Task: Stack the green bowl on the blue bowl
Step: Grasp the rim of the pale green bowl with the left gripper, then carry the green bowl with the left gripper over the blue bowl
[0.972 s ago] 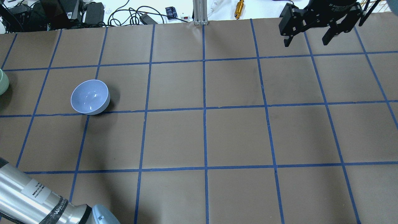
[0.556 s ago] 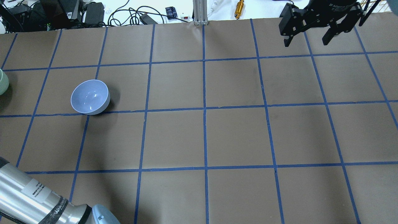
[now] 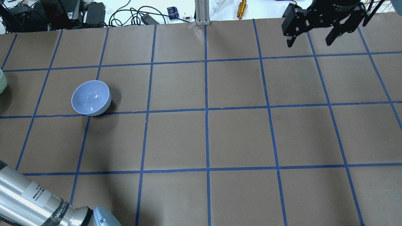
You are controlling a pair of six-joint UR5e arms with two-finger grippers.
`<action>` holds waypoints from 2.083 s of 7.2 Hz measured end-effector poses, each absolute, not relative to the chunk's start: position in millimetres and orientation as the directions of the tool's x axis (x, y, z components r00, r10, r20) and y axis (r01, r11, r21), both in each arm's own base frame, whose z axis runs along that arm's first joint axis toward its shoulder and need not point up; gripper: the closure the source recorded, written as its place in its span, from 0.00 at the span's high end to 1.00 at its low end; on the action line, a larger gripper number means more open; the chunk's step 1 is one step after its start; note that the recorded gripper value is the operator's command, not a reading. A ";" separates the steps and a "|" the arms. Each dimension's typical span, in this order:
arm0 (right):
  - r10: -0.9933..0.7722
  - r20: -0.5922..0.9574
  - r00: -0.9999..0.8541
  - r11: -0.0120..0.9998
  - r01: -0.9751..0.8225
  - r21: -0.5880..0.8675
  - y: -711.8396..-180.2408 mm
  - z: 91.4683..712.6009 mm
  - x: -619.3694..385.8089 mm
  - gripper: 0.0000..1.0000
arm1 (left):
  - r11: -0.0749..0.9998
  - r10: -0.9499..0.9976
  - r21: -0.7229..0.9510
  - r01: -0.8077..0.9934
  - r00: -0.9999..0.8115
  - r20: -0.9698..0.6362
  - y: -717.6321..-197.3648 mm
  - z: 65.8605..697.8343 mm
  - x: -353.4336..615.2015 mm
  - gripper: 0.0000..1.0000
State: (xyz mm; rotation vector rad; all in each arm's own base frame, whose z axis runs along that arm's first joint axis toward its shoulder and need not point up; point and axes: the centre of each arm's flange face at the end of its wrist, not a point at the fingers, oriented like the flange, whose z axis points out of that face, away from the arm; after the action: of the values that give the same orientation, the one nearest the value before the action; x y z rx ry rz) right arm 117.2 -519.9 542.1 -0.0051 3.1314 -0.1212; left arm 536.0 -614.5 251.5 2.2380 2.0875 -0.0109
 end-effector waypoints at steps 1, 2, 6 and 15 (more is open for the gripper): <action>-0.004 -0.008 -1.000 0.997 -0.003 -0.078 -519.9 542.2 117.2 1.00 | -0.054 0.997 0.047 0.997 0.056 -0.057 -614.2 285.8 509.9 0.00; -0.003 -0.007 -1.000 0.997 -0.003 -0.078 -519.9 542.2 117.1 1.00 | -0.024 0.999 0.029 0.999 0.026 -0.047 -608.6 319.7 472.1 0.00; -0.001 -0.008 -1.000 0.997 0.000 -0.077 -520.0 542.0 117.2 1.00 | 0.172 0.985 -0.020 0.985 -0.172 0.005 -562.8 363.8 270.5 0.00; -0.002 -0.008 -1.000 0.997 -0.001 -0.077 -519.9 542.1 117.2 1.00 | 0.351 0.936 -0.010 0.936 -0.351 -0.032 -529.7 268.8 60.8 1.00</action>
State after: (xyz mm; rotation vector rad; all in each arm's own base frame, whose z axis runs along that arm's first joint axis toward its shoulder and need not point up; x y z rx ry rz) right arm 117.2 -519.9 542.1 -0.0027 3.1310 -0.1214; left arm 60.8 -529.7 268.8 1.7778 2.5648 -0.0418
